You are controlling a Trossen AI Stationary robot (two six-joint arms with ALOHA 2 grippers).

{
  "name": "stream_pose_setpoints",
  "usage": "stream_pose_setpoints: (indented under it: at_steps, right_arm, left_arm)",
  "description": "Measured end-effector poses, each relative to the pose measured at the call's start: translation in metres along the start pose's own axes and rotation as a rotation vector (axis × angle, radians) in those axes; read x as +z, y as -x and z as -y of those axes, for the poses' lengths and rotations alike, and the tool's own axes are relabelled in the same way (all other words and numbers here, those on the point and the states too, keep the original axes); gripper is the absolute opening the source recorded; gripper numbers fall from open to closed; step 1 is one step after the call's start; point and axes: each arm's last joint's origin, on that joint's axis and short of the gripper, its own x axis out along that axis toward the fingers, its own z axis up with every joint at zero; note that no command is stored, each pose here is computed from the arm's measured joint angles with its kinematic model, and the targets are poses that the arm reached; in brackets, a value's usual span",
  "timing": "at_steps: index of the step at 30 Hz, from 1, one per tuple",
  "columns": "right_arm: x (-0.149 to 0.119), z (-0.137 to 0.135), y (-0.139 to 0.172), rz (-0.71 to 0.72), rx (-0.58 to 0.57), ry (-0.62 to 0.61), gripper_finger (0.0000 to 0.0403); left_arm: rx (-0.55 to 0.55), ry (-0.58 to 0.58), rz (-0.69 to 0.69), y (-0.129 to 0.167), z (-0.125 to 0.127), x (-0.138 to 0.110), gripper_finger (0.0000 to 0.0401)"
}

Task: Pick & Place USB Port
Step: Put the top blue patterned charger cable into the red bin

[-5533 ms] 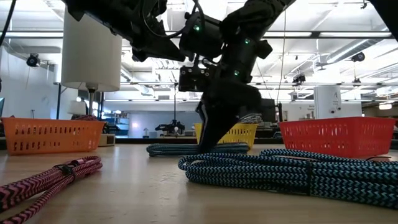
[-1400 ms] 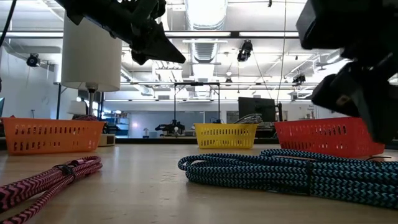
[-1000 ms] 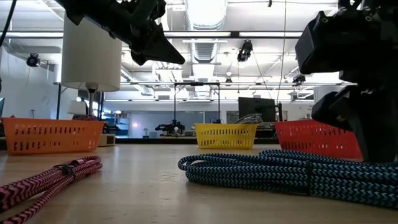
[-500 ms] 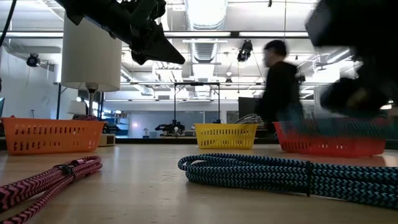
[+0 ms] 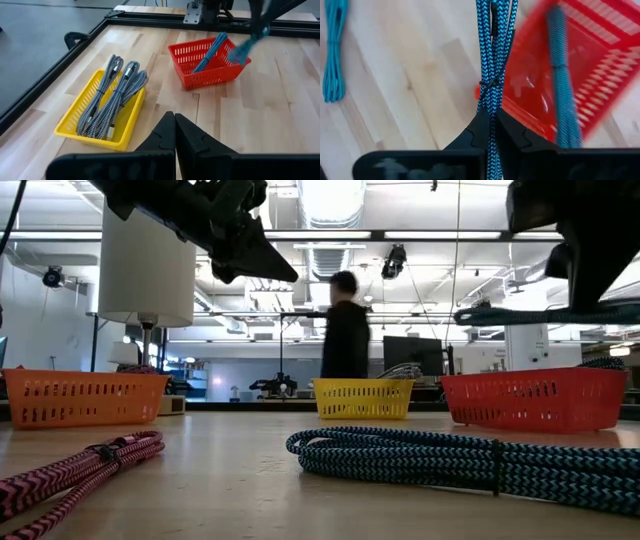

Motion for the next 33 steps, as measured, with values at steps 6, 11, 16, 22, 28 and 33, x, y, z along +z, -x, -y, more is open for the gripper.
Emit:
stream_pose_setpoints:
  at_steps: [6, 11, 16, 22, 28, 33]
  right_arm:
    - [0.001, 0.025, 0.018, -0.009, -0.035, -0.134, 0.0013]
    - [0.007, 0.04, 0.016, -0.159, -0.02, -0.227, 0.0013]
    - [0.019, 0.049, 0.002, -0.318, 0.057, -0.217, 0.0013]
    - [0.037, 0.06, -0.016, -0.394, 0.05, -0.231, 0.0013]
    - [0.054, 0.064, -0.022, -0.437, 0.009, -0.287, 0.0013]
    - [0.069, 0.066, -0.032, -0.433, -0.006, -0.318, 0.0013]
  left_arm:
    - [0.002, -0.006, 0.002, 0.0, -0.001, 0.0, 0.0]
    - [0.003, -0.015, 0.002, 0.0, -0.001, 0.0, 0.0]
    - [0.008, -0.022, 0.002, -0.001, -0.002, 0.0, 0.0]
    - [0.009, -0.022, 0.002, -0.001, -0.003, 0.0, 0.0]
    - [0.009, -0.031, 0.001, -0.001, -0.003, 0.0, 0.0]
    - [0.009, -0.04, 0.001, -0.001, -0.003, 0.0, 0.0]
